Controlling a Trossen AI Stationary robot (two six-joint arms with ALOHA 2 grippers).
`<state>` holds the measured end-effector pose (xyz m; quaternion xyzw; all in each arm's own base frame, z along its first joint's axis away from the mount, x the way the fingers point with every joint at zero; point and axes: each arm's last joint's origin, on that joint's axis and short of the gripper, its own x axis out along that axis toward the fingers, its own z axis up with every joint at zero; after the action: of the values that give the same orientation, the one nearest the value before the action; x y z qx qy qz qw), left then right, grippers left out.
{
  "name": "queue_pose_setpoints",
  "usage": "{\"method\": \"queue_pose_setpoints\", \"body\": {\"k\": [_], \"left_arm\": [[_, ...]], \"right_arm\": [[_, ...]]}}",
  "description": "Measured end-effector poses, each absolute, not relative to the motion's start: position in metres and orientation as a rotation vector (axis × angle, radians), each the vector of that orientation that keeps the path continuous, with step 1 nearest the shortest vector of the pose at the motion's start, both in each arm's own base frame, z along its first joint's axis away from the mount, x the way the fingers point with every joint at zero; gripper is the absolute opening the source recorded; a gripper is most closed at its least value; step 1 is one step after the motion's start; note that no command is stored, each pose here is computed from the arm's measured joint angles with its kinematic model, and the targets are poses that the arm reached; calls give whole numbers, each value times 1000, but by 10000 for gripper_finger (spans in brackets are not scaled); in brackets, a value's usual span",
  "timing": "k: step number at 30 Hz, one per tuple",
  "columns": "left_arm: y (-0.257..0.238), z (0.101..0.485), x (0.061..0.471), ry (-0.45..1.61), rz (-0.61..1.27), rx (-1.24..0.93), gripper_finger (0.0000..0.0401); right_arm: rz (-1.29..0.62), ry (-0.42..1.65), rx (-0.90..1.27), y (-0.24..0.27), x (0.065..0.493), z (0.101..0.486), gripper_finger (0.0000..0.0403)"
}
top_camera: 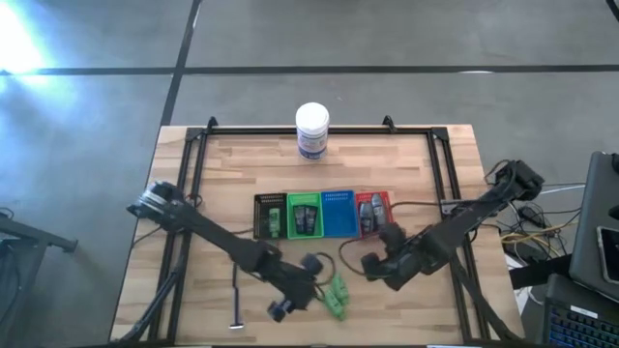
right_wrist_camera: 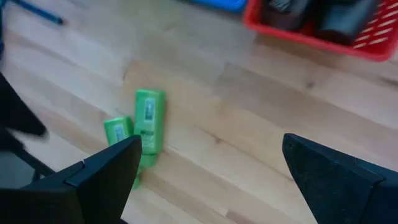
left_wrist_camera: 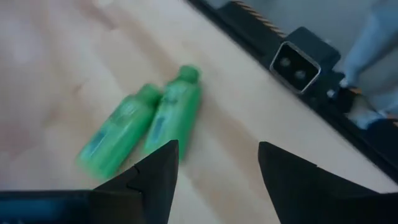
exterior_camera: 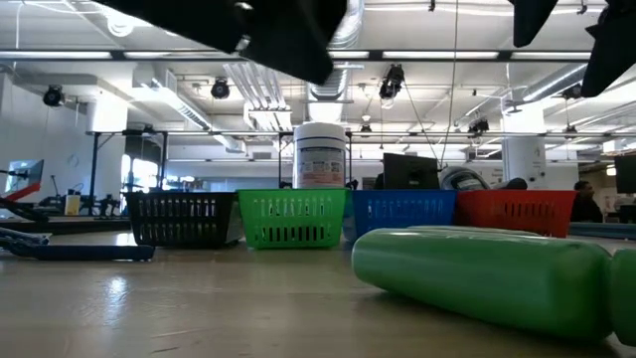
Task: Pick & Place Travel size toiletries
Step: Put the green shampoo in the black bin
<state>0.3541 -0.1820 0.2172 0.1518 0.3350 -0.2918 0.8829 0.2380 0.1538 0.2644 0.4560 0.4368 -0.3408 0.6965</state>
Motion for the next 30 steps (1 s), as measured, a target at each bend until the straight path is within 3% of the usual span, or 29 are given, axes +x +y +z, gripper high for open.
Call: {"method": "queue_pose_setpoints", "body": {"k": [10,16,30], "left_arm": [[-196,189,427,886,-643,376,225],[-200,184,440,931,-678,456,225],[-187,166,450,994,-644,410,225]], "right_arm": [[-723,904,1017,137,210,265,386],[-678,916,994,142,206,261,386],[-650,915,931,145,203,260,386]]}}
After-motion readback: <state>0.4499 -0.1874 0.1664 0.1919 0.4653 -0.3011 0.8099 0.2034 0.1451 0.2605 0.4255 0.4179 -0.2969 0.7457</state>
